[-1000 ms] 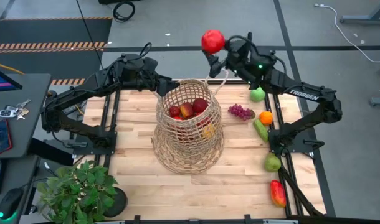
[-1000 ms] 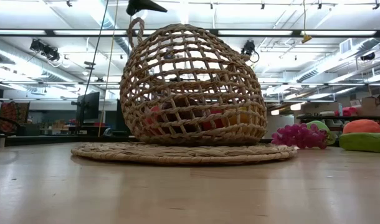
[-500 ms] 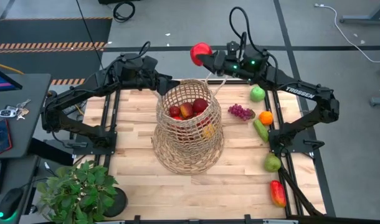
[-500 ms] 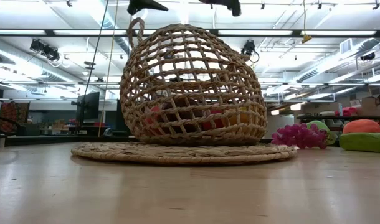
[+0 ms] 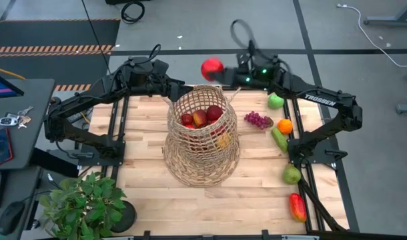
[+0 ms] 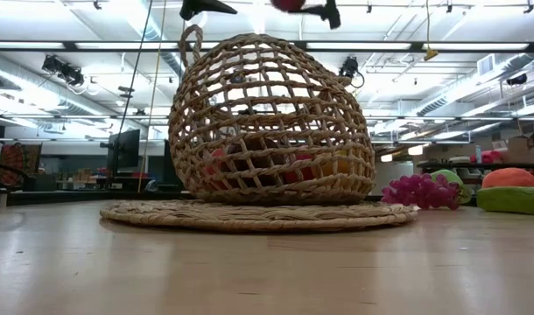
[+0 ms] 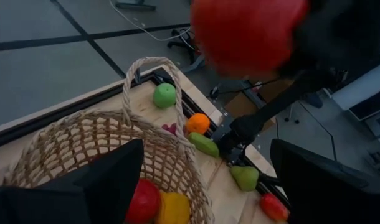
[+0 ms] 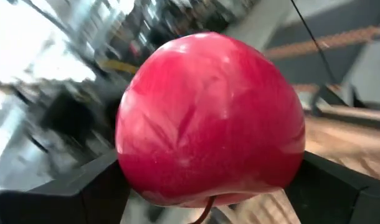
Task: Build produce basket
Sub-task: Put the red apple into the brown basket
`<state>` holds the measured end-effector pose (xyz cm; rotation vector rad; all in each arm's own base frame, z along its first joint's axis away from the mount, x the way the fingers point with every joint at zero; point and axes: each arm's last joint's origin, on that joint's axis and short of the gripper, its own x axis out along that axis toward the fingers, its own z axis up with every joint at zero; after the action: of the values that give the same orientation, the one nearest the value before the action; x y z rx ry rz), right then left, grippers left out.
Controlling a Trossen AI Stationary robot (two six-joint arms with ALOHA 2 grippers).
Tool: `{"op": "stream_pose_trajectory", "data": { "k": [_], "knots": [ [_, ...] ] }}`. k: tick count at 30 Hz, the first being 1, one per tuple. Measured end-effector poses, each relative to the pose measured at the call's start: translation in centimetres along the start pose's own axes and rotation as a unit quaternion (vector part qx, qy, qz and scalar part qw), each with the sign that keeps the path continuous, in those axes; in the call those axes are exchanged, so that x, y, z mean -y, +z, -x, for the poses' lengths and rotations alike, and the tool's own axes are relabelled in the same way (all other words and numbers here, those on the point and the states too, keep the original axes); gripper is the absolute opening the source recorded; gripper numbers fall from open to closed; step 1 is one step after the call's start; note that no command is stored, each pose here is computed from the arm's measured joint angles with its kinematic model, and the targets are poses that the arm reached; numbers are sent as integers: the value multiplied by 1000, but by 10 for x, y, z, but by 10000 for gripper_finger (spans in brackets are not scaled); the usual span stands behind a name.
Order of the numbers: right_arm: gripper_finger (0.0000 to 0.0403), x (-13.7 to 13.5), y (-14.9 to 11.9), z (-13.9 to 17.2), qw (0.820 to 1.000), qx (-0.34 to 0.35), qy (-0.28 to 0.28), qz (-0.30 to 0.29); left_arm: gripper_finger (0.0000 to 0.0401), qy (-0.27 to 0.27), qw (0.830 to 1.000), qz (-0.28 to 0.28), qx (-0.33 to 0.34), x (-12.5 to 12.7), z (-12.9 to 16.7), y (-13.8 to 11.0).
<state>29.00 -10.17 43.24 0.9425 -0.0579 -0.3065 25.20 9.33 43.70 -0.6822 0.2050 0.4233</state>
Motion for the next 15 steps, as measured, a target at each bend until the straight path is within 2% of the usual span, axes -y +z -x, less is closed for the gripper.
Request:
{"op": "stream_pose_trajectory", "data": {
  "k": [6, 10, 15],
  "knots": [
    [365, 14, -25, -20, 995, -76, -42, 56, 357, -22, 999, -6, -22, 1, 3, -2],
    [365, 25, -33, -34, 991, -112, -49, 57, 357, -42, 999, -10, -5, 6, 23, 2],
    [365, 44, -40, -49, 983, -171, -57, 43, 357, -18, 999, -12, 37, 6, 51, 6]
  ]
}}
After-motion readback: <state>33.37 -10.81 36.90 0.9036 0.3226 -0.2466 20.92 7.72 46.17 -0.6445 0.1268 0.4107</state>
